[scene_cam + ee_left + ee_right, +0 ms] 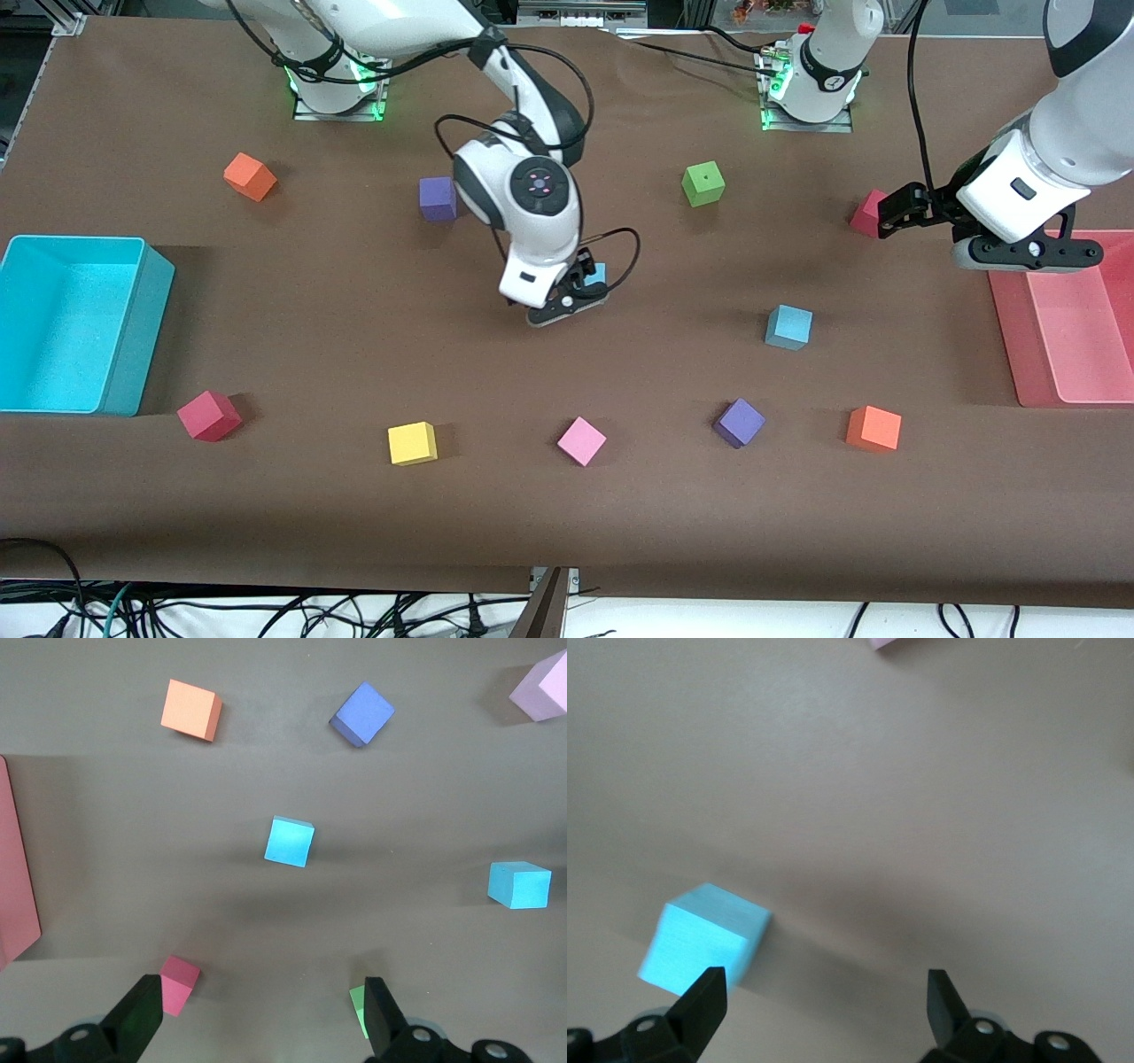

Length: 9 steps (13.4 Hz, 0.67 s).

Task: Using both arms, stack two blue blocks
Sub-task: 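Lower the cube onto the table center and open the right gripper, then move the left gripper down over the second light blue cube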

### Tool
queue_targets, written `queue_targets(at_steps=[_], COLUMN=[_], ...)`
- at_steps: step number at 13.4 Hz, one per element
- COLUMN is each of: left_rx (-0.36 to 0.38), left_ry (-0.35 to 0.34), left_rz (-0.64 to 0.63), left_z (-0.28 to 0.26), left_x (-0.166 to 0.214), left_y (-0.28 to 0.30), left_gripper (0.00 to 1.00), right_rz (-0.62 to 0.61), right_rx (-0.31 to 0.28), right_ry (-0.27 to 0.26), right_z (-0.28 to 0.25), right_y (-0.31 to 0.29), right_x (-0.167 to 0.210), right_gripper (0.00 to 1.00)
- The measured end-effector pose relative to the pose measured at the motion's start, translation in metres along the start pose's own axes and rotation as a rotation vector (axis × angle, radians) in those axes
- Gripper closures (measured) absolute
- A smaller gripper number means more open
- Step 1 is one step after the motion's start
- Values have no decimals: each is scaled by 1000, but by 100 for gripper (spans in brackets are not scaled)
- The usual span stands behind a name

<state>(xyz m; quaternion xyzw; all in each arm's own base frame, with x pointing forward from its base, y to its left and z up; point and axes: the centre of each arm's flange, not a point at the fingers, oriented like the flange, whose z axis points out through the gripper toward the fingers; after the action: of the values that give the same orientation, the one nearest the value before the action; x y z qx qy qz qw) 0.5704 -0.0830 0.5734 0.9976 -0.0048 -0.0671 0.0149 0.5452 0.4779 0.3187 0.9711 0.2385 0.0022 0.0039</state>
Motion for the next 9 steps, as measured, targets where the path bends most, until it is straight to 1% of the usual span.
queue_targets(at_steps=[2,3,4,5,6,7,9], left_rx=[2,2,2,2,3,3,4], left_ry=[-67,-92,-108,-120,-128,-131,-133], left_rz=[-3,-5,-6,-7,-7,-7,-8], left_z=[26,36,43,47,49,49,49], left_x=[10,16,18,19,19,19,19], left_y=[-2,-4,-5,-6,-6,-6,-6], left_gripper=[0,0,0,0,0,0,0], right_rz=[-106,-166,-217,-257,-287,-309,-346], right_rx=[2,16,44,76,102,116,121], right_ry=[-12,-19,-11,18,59,96,145], right_z=[-3,2,9,16,24,32,46], right_y=[25,36,47,59,71,80,87], right_x=[-4,-6,-8,-10,-15,-21,-37], right_gripper=[0,0,0,0,0,0,0])
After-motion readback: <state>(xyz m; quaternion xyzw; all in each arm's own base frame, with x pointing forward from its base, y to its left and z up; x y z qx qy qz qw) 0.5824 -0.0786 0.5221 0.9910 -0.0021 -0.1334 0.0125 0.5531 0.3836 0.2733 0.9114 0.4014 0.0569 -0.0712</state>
